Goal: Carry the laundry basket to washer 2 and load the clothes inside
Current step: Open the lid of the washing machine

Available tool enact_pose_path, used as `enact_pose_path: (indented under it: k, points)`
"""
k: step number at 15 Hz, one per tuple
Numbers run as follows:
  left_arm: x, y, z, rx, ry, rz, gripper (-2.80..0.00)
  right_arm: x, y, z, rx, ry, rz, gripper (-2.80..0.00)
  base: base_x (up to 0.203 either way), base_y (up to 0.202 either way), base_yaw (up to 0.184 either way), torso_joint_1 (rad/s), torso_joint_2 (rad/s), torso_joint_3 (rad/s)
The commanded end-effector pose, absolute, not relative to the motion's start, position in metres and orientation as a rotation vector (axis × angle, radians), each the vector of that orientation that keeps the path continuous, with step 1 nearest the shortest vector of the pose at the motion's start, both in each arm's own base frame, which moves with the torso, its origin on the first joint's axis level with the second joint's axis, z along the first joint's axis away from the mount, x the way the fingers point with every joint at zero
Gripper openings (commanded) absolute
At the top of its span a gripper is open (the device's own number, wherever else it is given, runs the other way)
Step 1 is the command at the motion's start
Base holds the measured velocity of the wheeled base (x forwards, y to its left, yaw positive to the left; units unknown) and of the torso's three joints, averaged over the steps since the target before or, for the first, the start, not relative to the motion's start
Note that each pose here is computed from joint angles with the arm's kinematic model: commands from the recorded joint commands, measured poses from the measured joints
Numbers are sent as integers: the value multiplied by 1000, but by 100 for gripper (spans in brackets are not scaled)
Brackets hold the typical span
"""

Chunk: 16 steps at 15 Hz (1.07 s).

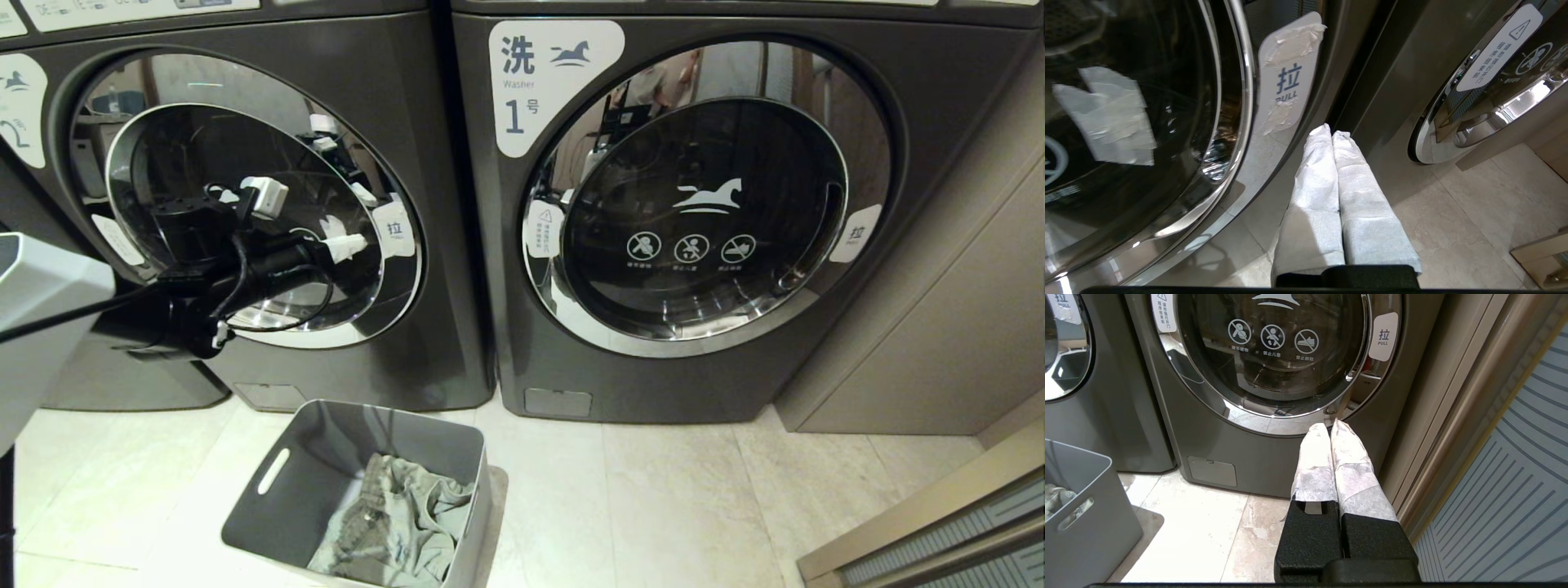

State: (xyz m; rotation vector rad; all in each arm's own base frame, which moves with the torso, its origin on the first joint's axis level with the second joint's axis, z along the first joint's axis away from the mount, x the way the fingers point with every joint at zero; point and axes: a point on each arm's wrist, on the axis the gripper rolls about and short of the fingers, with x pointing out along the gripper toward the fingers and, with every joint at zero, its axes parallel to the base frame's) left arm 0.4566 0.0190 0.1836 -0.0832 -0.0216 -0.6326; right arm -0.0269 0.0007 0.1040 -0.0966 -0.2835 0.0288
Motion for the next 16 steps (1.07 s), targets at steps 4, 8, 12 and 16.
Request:
enact_pose_path:
  k: [4,8,12,16]
  points:
    - [461,17,176,-78,-26,-627,-280,-23,1,93,-96,-244,32,-280,0,0,0,0,0,0]
    - [462,18,179,-73,-57,-551,-280,-23,1,93,-96,-244,32,-280,0,0,0,0,0,0]
    - [459,23,187,-66,-88,-512,-280,-23,1,93,-96,-244,32,-280,0,0,0,0,0,0]
    - [451,43,179,-79,-63,-421,-280,-23,1,93,-95,-244,33,-280,0,0,0,0,0,0]
